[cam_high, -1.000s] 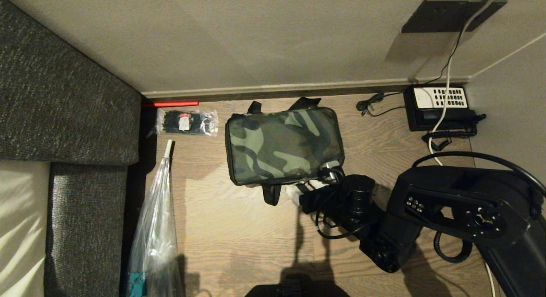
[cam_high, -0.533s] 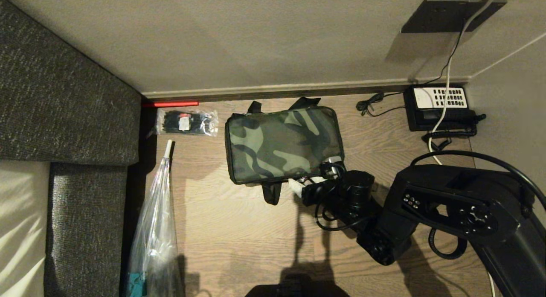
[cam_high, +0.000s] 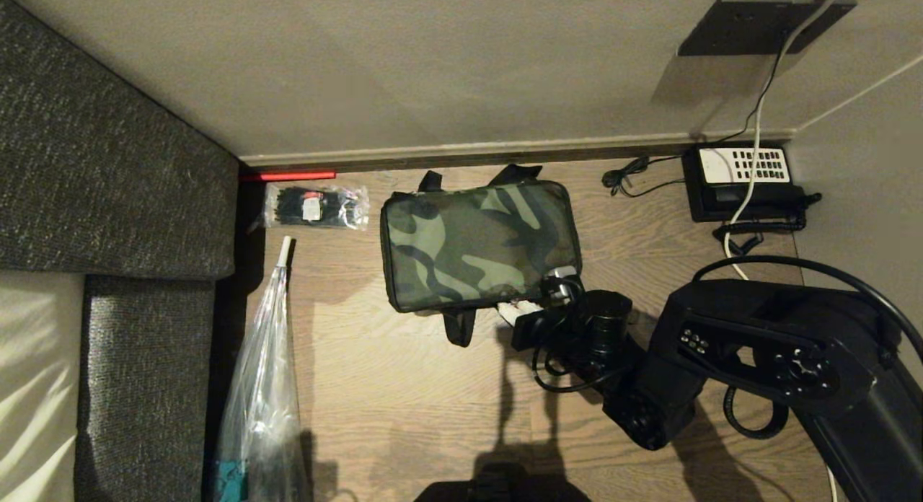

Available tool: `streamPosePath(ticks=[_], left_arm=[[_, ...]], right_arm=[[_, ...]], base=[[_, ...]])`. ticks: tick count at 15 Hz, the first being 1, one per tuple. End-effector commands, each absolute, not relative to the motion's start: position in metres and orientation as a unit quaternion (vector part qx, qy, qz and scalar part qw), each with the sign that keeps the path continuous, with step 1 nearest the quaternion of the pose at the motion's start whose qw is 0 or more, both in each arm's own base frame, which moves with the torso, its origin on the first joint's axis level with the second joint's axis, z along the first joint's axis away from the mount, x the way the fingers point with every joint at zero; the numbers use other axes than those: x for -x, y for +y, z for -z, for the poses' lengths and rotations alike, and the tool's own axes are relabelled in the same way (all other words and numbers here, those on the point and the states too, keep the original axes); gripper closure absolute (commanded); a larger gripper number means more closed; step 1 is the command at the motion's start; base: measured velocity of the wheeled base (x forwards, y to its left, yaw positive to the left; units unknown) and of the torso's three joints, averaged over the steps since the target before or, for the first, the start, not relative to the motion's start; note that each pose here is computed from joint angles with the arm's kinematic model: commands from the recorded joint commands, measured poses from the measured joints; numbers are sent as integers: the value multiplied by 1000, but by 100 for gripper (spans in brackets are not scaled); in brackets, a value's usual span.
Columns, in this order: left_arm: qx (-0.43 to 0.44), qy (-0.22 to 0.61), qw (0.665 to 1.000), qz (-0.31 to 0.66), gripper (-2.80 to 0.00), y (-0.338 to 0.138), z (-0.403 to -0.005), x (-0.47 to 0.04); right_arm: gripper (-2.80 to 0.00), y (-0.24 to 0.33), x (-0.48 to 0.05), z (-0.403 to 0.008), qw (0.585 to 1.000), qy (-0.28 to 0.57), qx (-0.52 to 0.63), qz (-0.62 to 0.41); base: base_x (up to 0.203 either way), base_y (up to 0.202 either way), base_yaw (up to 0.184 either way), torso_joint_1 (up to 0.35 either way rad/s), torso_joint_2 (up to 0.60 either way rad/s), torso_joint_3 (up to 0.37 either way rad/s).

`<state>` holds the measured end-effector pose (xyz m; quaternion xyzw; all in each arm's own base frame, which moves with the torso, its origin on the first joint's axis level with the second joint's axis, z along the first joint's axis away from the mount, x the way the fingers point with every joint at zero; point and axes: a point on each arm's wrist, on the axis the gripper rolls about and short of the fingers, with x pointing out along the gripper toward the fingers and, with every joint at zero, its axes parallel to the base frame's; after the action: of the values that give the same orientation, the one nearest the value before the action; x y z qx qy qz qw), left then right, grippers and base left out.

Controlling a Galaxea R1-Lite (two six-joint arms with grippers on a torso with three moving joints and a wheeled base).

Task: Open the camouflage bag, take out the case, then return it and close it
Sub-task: Open the top of the storage box

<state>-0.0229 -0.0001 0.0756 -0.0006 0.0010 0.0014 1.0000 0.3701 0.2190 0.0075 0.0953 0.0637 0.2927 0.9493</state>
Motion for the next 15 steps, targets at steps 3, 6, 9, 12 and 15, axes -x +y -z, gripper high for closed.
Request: streamPosePath(ticks=[3, 6, 9, 12, 15], left_arm=[[1, 0, 1000, -2, 0, 0, -76, 23], [1, 0, 1000, -2, 0, 0, -76, 23], [1, 0, 1000, -2, 0, 0, -76, 23], [1, 0, 1000, -2, 0, 0, -76, 23], [1, 0, 1000, -2, 0, 0, -76, 23]], right_arm=[[0, 216, -365, -13, 949, 63, -96, -294], [0, 212, -357, -21, 948, 66, -95, -295], [0, 208, -351, -28, 949, 67, -93, -295], [0, 206, -348, -33, 949, 66, -93, -294], [0, 200, -346, -34, 950, 69, -89, -290]], base=[[0, 0, 0, 0, 0, 0], [0, 0, 0, 0, 0, 0], [0, 0, 0, 0, 0, 0], [0, 0, 0, 0, 0, 0], [0, 0, 0, 0, 0, 0]])
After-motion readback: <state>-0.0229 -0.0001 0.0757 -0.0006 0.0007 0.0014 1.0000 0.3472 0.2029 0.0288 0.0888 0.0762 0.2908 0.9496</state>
